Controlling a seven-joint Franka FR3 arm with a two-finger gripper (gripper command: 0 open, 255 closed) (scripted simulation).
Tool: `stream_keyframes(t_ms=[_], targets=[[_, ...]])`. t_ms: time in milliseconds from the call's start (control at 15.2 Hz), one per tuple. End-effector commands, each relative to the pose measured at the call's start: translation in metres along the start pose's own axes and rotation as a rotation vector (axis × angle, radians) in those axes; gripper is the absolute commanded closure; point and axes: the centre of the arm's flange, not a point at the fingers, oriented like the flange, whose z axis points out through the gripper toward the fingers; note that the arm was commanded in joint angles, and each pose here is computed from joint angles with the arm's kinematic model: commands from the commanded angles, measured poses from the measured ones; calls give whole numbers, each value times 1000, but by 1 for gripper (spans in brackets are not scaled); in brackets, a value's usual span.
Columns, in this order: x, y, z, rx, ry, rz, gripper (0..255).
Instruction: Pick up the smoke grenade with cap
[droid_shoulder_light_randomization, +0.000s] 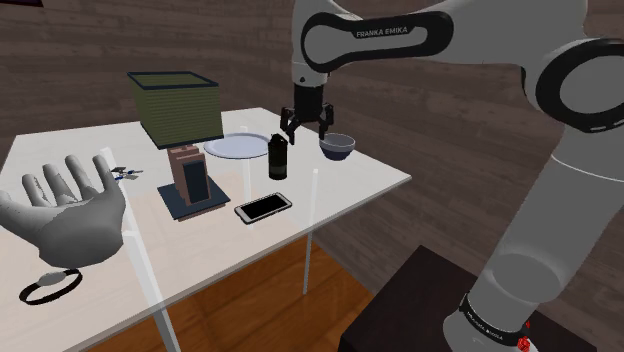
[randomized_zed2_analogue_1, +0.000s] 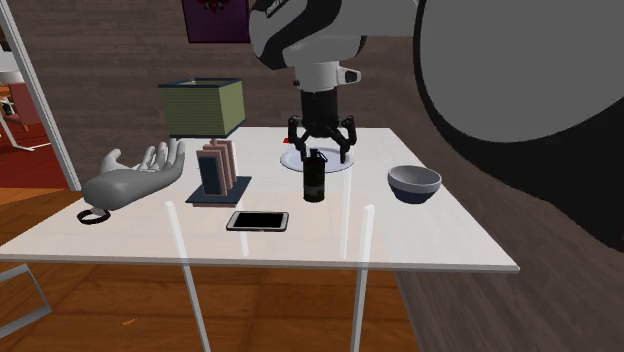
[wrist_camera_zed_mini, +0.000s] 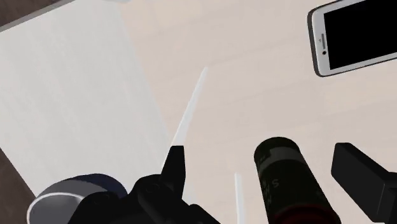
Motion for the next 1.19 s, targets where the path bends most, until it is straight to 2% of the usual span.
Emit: stream_keyframes(t_ms=[0, 396, 858, 990, 1056, 1122], targets=[[21, -18, 5, -6, -4, 29, 0], [80, -60, 21, -24, -16, 99, 0], [77, -62, 61, -24, -16, 99, 0], [77, -62, 61, -24, -16, 99, 0], [78, -62, 61, -24, -16, 99, 255], [78, -62, 61, -24, -16, 99, 255]])
